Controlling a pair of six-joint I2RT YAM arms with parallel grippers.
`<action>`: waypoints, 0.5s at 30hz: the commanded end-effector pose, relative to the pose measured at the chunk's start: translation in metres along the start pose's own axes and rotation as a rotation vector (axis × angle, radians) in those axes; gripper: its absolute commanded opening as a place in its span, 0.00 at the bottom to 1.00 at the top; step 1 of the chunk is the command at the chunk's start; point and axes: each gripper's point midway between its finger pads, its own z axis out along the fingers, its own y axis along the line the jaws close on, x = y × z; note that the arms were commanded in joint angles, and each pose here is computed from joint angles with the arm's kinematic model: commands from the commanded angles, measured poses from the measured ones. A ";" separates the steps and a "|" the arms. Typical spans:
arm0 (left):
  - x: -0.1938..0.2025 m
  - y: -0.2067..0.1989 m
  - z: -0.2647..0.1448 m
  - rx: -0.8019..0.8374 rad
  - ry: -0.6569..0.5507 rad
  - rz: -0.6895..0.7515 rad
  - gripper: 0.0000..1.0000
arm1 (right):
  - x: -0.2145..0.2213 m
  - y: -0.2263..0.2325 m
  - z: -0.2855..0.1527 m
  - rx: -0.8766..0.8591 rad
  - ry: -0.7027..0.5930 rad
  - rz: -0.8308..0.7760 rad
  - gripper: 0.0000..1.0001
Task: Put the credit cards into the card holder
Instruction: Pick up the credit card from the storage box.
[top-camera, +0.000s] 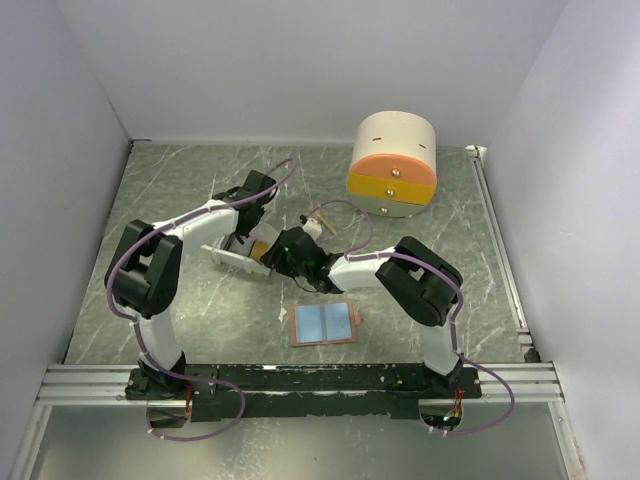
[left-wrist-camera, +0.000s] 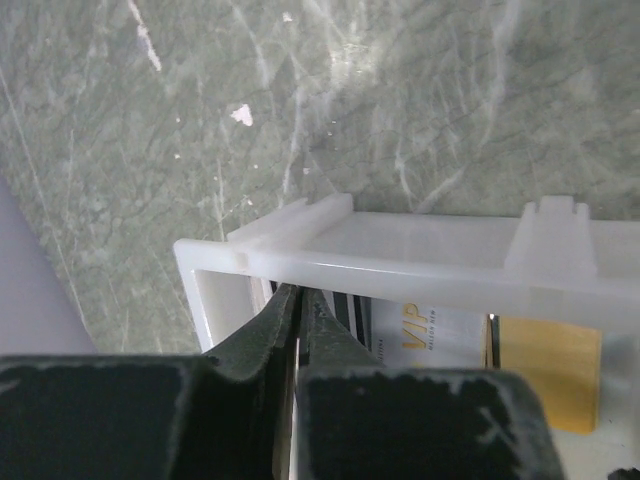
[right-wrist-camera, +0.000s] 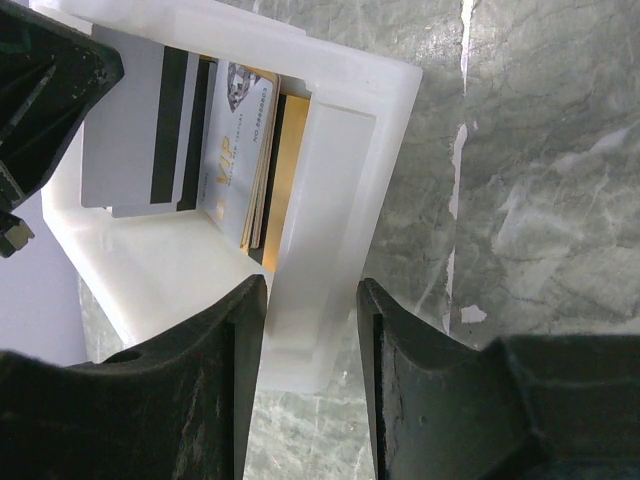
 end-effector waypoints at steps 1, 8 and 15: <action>-0.002 -0.001 -0.001 0.035 0.022 -0.009 0.07 | 0.009 -0.015 0.004 0.035 0.022 0.004 0.41; -0.005 -0.004 -0.007 0.070 0.054 -0.016 0.07 | 0.009 -0.014 0.004 0.034 0.020 0.008 0.41; -0.016 0.009 -0.020 0.053 0.037 -0.019 0.07 | 0.009 -0.012 0.004 0.028 0.025 0.015 0.44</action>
